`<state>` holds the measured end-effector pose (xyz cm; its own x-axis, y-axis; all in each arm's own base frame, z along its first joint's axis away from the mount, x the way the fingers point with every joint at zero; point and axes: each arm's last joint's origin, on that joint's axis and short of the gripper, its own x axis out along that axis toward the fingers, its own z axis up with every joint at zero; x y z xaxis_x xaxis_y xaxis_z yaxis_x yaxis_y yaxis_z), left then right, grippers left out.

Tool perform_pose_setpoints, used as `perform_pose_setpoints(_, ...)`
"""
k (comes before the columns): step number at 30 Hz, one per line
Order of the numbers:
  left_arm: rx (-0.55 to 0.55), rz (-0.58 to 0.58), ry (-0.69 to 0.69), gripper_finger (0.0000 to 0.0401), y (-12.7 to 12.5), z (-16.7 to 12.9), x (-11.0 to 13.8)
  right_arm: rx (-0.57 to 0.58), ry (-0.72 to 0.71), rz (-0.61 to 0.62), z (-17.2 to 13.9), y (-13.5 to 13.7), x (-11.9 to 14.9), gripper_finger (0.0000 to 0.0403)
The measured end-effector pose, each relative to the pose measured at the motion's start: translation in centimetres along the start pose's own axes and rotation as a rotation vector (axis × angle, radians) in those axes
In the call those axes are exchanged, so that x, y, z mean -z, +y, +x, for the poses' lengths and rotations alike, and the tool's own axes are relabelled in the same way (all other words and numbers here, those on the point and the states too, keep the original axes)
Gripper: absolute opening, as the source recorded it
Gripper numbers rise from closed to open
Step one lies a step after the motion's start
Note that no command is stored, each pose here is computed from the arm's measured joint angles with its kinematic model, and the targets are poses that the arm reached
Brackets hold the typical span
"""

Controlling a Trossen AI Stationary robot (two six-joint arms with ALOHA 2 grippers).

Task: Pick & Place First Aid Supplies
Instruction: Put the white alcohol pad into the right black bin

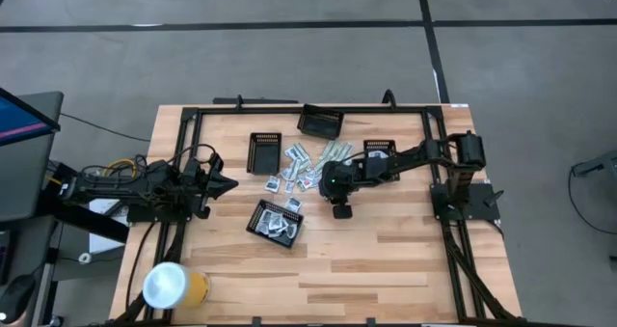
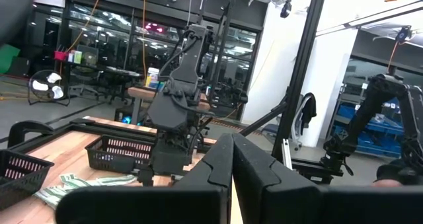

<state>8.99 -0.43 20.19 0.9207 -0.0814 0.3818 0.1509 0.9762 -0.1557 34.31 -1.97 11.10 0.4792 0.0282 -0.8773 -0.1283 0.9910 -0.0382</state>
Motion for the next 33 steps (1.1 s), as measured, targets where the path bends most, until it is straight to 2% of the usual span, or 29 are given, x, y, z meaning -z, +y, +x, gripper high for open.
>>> perform_pose_setpoints(6,0.0,0.0,0.0,0.0008,0.0,0.0,0.0,0.024,-0.04,-0.044,-1.7,0.3,-0.6,0.0091)
perform_pose_setpoints(11,0.0,0.0,0.0,0.0008,0.0,0.0,0.0,0.138,-0.134,-0.083,-4.3,-0.1,-1.9,0.0091)
perform_pose_setpoints(17,0.0,0.0,0.0,0.0008,0.0,0.0,0.0,0.19,-0.152,-0.085,-5.0,-1.4,-2.0,0.0091)
perform_pose_setpoints(23,0.0,0.0,0.0,0.0008,0.0,0.0,0.0,0.151,-0.096,-0.064,-2.9,-2.0,-1.1,0.0091)
perform_pose_setpoints(27,0.0,0.0,0.0,0.0008,0.0,0.0,0.0,0.085,-0.045,-0.076,-0.7,-1.4,-0.4,0.0091)
perform_pose_setpoints(33,0.0,0.0,0.0,0.0008,0.0,0.0,0.0,0.056,0.005,-0.074,1.5,-0.2,0.2,0.0091)
